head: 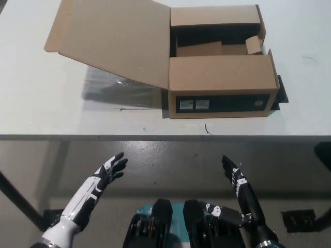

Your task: A small storge box is placed at the center of the table and the robot uses its left hand to push the lid and close it

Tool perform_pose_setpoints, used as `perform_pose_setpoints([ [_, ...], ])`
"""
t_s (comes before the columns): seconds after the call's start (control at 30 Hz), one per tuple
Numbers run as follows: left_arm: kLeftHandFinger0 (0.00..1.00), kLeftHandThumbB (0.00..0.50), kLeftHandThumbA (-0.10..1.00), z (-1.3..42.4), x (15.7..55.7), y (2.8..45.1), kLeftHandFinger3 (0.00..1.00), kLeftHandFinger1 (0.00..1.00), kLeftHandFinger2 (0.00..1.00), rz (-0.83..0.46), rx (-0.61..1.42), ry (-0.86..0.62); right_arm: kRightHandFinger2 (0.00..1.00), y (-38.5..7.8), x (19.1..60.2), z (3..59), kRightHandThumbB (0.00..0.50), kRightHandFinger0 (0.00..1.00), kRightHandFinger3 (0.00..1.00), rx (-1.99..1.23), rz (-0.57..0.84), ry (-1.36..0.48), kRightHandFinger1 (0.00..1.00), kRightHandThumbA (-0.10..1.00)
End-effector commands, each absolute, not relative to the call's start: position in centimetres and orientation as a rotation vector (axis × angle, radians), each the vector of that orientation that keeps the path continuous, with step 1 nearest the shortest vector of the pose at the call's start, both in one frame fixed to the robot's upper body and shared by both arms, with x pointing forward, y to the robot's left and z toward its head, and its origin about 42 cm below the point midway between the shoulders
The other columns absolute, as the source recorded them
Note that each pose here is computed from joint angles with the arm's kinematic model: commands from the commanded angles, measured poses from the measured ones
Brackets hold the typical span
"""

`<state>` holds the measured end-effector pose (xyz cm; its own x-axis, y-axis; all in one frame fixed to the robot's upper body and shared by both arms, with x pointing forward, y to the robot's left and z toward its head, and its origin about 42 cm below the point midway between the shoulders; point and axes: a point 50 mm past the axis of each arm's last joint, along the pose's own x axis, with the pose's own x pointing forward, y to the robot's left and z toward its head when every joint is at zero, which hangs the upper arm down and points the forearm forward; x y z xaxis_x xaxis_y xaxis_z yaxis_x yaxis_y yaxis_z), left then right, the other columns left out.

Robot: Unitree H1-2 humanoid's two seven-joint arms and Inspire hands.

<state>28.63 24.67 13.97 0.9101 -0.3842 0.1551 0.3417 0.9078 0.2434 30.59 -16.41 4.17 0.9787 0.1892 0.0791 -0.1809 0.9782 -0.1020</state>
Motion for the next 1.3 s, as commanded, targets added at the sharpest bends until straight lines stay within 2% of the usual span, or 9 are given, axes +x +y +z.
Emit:
perform_pose_setpoints([
  [0.0, 1.00, 0.362, 1.00, 21.4, 27.2, 23.3, 1.00, 1.00, 1.00, -0.705, -0.294, -0.279, 1.00, -16.3, 31.4, 5.8, 0.331, 1.00, 1.00, -0.089, 0.189, -0.209, 1.00, 1.00],
  [0.1, 1.00, 0.360, 1.00, 23.2, 28.0, 23.7, 1.00, 1.00, 1.00, -0.744, -0.470, -0.289, 1.00, -16.3, 31.3, 5.6, 0.331, 1.00, 1.00, -0.083, 0.177, -0.203, 1.00, 1.00],
  [0.23, 1.00, 0.346, 1.00, 24.1, 29.9, 24.5, 1.00, 1.00, 1.00, -0.749, -0.593, -0.304, 1.00, -16.5, 31.1, 5.3, 0.330, 1.00, 1.00, -0.091, 0.173, -0.193, 1.00, 1.00],
  [0.4, 1.00, 0.343, 1.00, 23.9, 31.9, 25.4, 1.00, 1.00, 1.00, -0.661, -0.783, -0.262, 1.00, -16.4, 30.3, 4.8, 0.343, 1.00, 1.00, -0.073, 0.180, -0.175, 1.00, 1.00],
  [0.5, 1.00, 0.351, 1.00, 23.6, 33.2, 25.6, 1.00, 1.00, 1.00, -0.661, -0.828, -0.260, 1.00, -16.4, 30.1, 4.6, 0.344, 1.00, 1.00, -0.082, 0.180, -0.169, 1.00, 1.00],
  [0.6, 1.00, 0.342, 1.00, 23.0, 34.4, 25.4, 1.00, 1.00, 1.00, -0.575, -0.856, -0.247, 1.00, -16.4, 29.8, 4.5, 0.335, 1.00, 1.00, -0.084, 0.176, -0.168, 1.00, 1.00],
  [0.83, 1.00, 0.345, 1.00, 21.4, 36.1, 24.9, 1.00, 1.00, 1.00, -0.474, -0.953, -0.218, 1.00, -16.6, 29.0, 4.3, 0.328, 1.00, 1.00, -0.068, 0.170, -0.160, 1.00, 1.00],
  [1.27, 1.00, 0.355, 1.00, 20.8, 39.3, 24.9, 1.00, 1.00, 1.00, -0.443, -1.004, -0.168, 1.00, -16.3, 29.4, 4.5, 0.333, 1.00, 1.00, -0.064, 0.163, -0.168, 1.00, 1.00],
])
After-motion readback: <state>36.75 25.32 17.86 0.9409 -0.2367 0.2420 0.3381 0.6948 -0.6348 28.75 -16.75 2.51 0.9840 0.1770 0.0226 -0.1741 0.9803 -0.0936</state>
